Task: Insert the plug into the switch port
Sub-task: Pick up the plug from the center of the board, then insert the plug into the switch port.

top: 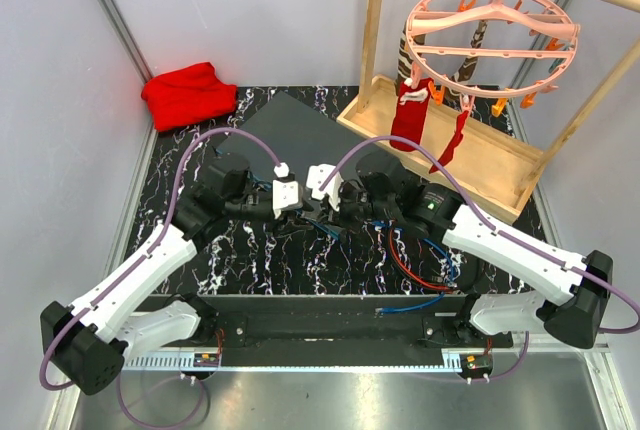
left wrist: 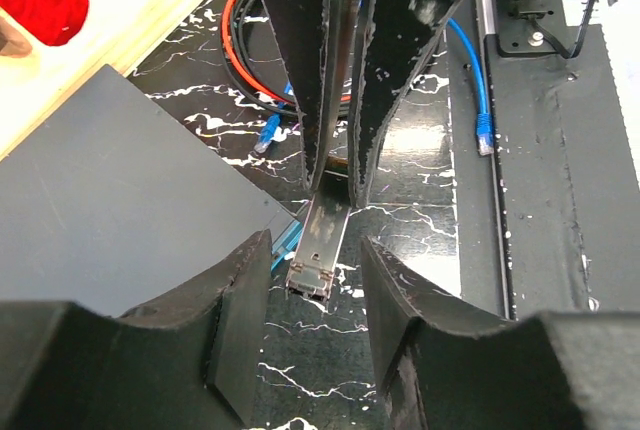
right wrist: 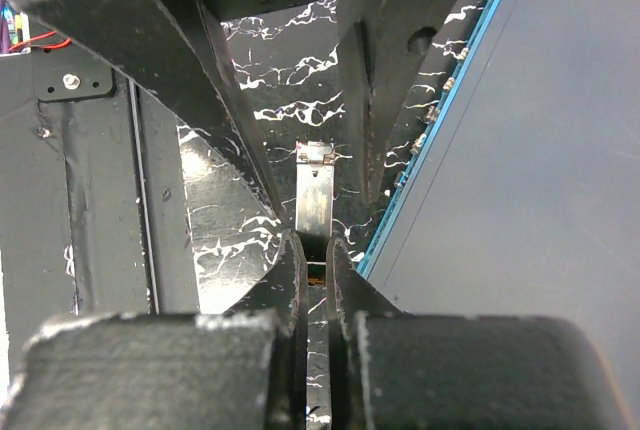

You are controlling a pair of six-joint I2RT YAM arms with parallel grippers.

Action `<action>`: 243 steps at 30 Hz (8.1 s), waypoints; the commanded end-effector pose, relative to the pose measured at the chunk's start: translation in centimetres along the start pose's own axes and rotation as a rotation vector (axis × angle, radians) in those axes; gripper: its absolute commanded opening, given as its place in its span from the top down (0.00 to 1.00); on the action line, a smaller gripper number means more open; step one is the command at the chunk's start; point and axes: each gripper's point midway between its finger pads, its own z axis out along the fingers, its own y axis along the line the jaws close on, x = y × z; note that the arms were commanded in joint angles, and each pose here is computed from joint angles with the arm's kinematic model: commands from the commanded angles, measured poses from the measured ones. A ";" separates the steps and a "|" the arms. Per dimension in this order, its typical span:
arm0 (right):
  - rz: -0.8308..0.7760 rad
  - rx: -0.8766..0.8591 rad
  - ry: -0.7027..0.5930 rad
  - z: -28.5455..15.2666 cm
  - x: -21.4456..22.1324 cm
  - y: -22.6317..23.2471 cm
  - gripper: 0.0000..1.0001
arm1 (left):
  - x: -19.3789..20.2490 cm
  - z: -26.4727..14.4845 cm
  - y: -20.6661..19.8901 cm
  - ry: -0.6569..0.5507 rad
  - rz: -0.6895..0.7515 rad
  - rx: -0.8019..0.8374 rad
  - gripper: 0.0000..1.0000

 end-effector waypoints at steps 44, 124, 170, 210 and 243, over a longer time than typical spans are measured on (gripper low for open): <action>1.093 0.110 -0.484 0.5 -1.4 -7.1 0.20 | 0.8 -0.8 5.4 -0.316 -0.330 -0.519 1.00; 1.356 0.090 -0.587 1.9 2.2 -8.4 1.00 | 0.1 2.2 6.1 0.127 -0.287 -0.430 0.55; 1.047 0.612 -0.319 -1.2 10.7 -18.0 0.00 | 17.7 0.0 5.8 0.489 -0.763 -0.708 1.00; 1.001 0.581 -0.267 -1.2 12.6 -18.5 0.00 | 19.3 4.1 8.0 0.398 -0.804 -0.683 1.00; 0.997 0.528 -0.256 -0.1 13.0 -18.4 0.00 | 17.7 5.1 8.6 0.388 -0.624 -0.605 1.00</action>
